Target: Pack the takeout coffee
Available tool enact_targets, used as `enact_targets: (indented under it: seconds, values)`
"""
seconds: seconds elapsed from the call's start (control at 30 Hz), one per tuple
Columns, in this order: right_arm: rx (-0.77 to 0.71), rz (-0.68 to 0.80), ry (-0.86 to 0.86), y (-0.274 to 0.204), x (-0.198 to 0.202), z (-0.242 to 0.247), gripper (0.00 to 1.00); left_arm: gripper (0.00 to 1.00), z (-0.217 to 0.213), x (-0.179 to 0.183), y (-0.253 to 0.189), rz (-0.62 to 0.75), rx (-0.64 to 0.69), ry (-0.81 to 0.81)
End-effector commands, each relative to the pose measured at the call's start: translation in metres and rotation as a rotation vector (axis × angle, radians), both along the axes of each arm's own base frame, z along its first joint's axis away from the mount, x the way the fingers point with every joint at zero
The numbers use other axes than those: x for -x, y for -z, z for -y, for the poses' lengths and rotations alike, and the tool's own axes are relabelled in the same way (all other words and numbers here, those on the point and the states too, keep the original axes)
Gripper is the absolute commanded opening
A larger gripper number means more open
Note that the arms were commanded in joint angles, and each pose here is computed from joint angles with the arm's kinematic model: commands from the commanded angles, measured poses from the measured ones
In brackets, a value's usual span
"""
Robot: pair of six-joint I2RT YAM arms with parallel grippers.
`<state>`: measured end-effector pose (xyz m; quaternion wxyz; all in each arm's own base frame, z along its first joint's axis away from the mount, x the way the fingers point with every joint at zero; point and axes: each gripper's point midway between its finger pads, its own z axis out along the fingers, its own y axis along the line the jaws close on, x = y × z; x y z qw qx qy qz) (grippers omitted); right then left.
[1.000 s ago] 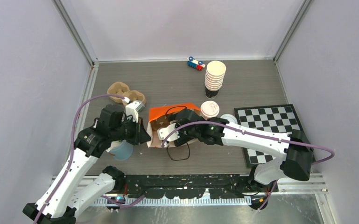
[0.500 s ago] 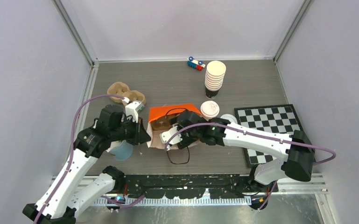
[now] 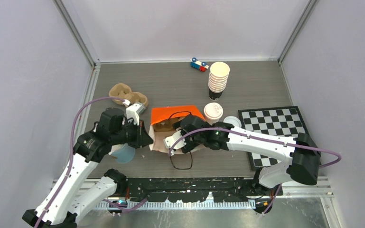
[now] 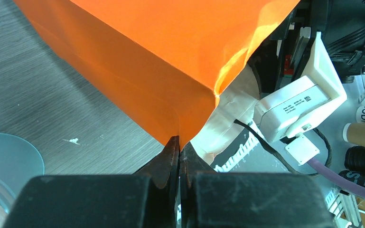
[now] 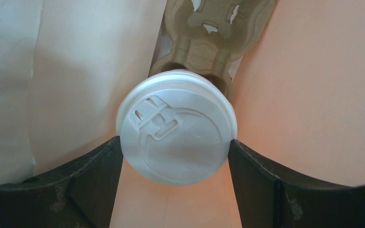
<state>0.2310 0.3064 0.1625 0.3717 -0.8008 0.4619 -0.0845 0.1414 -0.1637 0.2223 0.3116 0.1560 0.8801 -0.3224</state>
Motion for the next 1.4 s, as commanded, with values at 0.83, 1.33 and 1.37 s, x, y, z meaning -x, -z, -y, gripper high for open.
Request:
enact_targets:
  seconds: [0.83, 1.33, 1.37]
  values:
    - [-0.064, 0.059, 0.037, -0.01, -0.011, -0.006, 0.7, 0.0, 0.007, 0.002, -0.005, 0.004, 0.055, 0.016]
    - [-0.063, 0.049, 0.058, 0.004, -0.015, -0.008, 0.7, 0.0, 0.007, 0.004, -0.005, -0.002, 0.064, 0.013]
    - [-0.064, 0.051, 0.061, 0.004, -0.016, -0.008, 0.7, 0.0, 0.007, 0.004, -0.005, -0.002, 0.065, 0.012]
